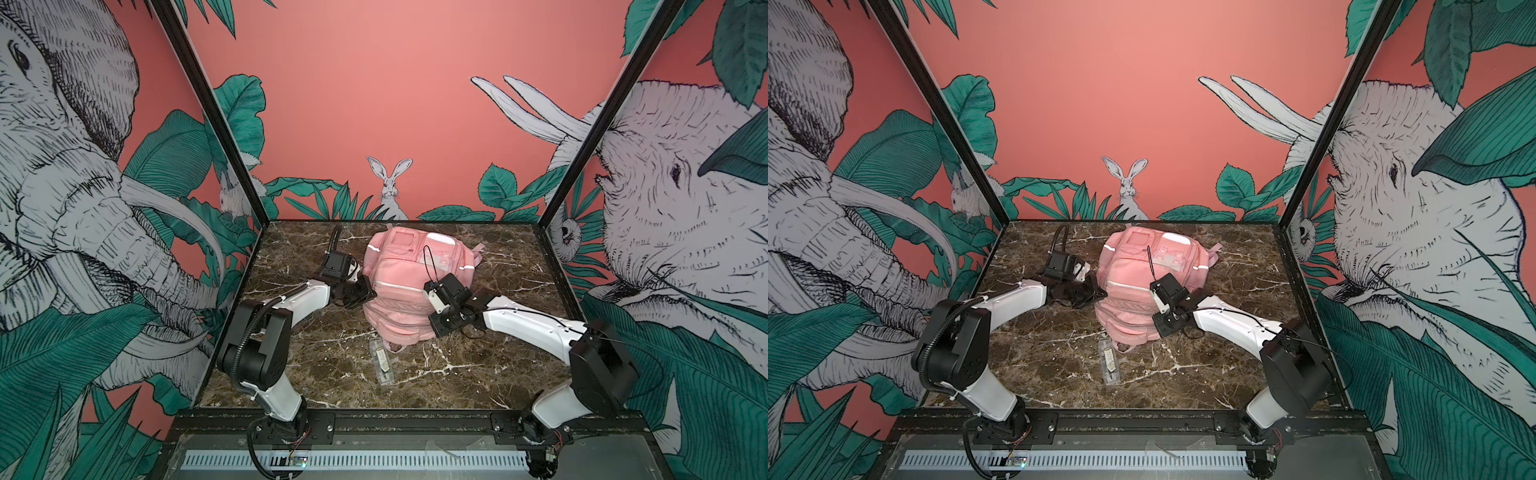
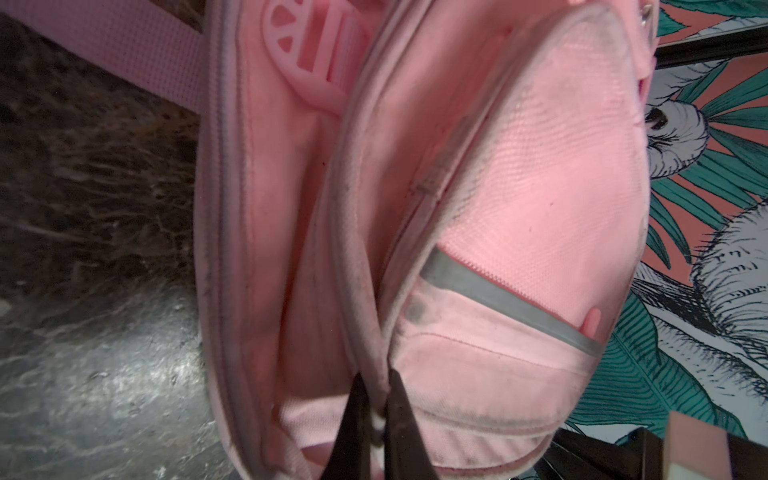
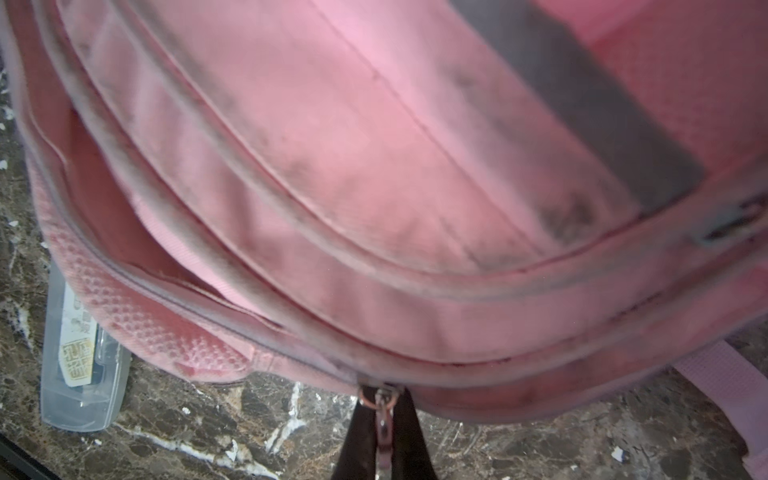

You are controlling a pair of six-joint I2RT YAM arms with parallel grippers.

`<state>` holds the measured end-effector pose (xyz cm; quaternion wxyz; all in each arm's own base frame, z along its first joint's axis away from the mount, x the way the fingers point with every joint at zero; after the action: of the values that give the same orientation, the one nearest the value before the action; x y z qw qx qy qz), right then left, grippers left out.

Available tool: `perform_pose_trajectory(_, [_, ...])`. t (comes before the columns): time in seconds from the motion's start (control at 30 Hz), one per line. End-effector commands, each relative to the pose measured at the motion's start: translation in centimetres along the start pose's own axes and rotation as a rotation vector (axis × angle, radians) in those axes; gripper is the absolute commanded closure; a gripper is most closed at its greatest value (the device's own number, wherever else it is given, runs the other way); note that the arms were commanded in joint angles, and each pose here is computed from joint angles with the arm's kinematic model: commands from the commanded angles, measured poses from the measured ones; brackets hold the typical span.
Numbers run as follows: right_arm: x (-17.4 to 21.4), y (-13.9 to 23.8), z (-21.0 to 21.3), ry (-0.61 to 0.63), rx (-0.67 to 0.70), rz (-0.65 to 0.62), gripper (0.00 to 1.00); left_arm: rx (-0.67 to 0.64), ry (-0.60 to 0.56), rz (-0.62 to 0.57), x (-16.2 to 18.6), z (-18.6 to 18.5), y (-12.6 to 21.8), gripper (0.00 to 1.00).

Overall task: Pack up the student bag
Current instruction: 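Set the upright backpack down and steady it with both grippers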

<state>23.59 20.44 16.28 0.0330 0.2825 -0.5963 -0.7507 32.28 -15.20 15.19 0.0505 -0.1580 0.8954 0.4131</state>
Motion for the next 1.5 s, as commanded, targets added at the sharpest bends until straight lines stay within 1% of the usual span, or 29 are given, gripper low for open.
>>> perform_pose_trajectory(0.0, [1.8, 1.1, -2.0, -0.031, 0.087, 0.073, 1.00, -0.123, 0.013, -0.150, -2.7, 1.5, 1.8, 1.00])
perform_pose_trajectory(0.13, [1.4, 1.2, -2.0, -0.035, 0.062, 0.059, 1.00, -0.121, 0.013, -0.168, -3.6, 1.5, 1.7, 1.00])
perform_pose_trajectory(0.27, [0.6, 0.7, -1.3, -0.040, 0.022, 0.050, 1.00, -0.065, -0.007, -0.176, -5.0, 0.5, 1.1, 1.00])
perform_pose_trajectory(0.43, [-0.6, -0.1, 0.8, -0.003, -0.010, 0.044, 1.00, -0.053, -0.020, -0.159, -6.6, -0.3, 0.1, 1.00])
perform_pose_trajectory(0.53, [-1.6, -0.2, 2.2, 0.000, -0.036, 0.010, 1.00, -0.034, -0.029, -0.155, -7.1, -0.9, 0.1, 0.88])
perform_pose_trajectory(0.57, [-1.9, -0.9, 2.6, -0.001, -0.036, 0.022, 1.00, -0.022, -0.034, -0.160, -7.2, -1.1, 0.3, 0.83])
perform_pose_trajectory(0.73, [-3.2, -1.1, 4.5, 0.019, -0.070, -0.004, 1.00, -0.030, -0.069, -0.162, -6.0, -1.7, 2.3, 0.52])
perform_pose_trajectory(0.8, [-3.4, -1.2, 4.8, 0.024, -0.084, -0.009, 1.00, -0.036, -0.071, -0.146, -5.0, -1.7, 3.1, 0.48])
perform_pose_trajectory(0.9, [-3.5, -1.1, 5.1, 0.034, -0.092, -0.009, 1.00, -0.017, -0.069, -0.129, -3.1, -1.7, 4.0, 0.46])
perform_pose_trajectory(0.97, [-3.3, -1.1, 5.1, 0.037, -0.087, -0.003, 1.00, 0.014, -0.069, -0.099, -1.7, -2.0, 3.9, 0.46])
perform_pose_trajectory(1.1, [-3.0, -0.6, 5.1, 0.042, -0.085, -0.007, 1.00, 0.071, -0.087, -0.029, 1.1, -3.0, 2.6, 0.45])
perform_pose_trajectory(1.2, [-2.9, -0.5, 5.0, 0.039, -0.083, -0.009, 1.00, 0.090, -0.090, 0.015, 2.7, -3.7, 1.2, 0.44])
perform_pose_trajectory(1.33, [-2.7, -0.8, 5.2, 0.034, -0.100, -0.007, 1.00, 0.124, -0.093, 0.032, 3.7, -4.9, -0.3, 0.44])
perform_pose_trajectory(1.47, [-2.5, -1.2, 5.5, 0.044, -0.104, 0.008, 1.00, 0.134, -0.090, 0.028, 3.5, -5.3, -1.1, 0.45])
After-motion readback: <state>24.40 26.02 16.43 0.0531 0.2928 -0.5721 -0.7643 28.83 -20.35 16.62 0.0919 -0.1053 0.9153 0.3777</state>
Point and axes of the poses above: each gripper's point midway between its finger pads, its own y axis back along the fingers, its own z axis along the line the jaws close on, x = y × z, the point moved 9 cm from there along y, back along the fingers, and after that the axes turned 4 degrees about -y, right-handed, at the moved point
